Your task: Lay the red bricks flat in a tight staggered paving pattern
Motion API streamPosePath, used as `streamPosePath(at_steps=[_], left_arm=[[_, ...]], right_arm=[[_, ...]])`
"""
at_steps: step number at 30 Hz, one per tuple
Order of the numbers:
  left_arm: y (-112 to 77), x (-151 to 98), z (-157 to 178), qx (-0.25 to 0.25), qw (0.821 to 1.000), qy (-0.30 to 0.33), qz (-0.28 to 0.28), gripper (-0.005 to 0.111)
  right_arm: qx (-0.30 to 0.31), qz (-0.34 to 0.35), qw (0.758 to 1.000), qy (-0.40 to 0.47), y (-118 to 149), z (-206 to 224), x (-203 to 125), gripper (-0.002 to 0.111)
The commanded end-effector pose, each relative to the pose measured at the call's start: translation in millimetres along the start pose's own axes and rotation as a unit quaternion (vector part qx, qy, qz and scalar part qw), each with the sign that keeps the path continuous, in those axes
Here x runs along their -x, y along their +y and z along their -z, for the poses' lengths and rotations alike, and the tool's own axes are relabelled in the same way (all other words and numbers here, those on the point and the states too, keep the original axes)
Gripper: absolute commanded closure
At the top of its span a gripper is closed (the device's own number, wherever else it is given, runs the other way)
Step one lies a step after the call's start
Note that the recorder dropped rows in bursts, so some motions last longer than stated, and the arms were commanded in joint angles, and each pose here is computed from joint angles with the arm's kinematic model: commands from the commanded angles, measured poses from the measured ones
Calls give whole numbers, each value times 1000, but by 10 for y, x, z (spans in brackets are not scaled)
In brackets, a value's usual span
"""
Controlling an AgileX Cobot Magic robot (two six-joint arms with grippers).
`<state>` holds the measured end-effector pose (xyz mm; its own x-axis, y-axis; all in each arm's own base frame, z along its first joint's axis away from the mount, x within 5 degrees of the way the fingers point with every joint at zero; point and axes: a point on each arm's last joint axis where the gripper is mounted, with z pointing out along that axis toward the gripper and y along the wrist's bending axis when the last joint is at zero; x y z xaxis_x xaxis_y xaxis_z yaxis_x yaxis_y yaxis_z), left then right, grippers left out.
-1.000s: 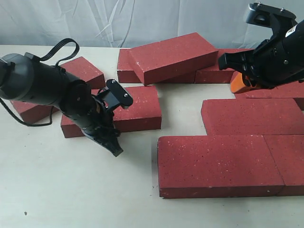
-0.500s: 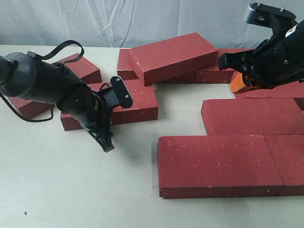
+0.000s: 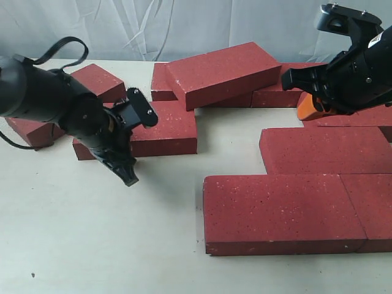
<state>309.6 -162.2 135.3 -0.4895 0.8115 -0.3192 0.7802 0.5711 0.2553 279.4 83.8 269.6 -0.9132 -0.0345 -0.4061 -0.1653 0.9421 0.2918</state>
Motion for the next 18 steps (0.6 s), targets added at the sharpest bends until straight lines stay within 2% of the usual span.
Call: streamPosePath(at_steps=[1, 6, 9, 14, 18], left_arm=[[100, 88, 386, 13, 1000, -16, 19, 107], [196, 90, 824, 26, 997, -47, 56, 107], [323, 28, 995, 41, 991, -63, 113, 107], [651, -216, 1033, 66, 970, -56, 228, 107], [847, -445, 998, 83, 953, -49, 289, 107]], right_arm=[[-1, 5, 1000, -4, -3, 9, 14, 109], [-1, 6, 1000, -4, -3, 9, 14, 109], [-1, 6, 1000, -4, -3, 9, 14, 109], [-1, 6, 1000, -4, -3, 9, 14, 109], [0, 5, 1000, -5, -2, 9, 15, 109]])
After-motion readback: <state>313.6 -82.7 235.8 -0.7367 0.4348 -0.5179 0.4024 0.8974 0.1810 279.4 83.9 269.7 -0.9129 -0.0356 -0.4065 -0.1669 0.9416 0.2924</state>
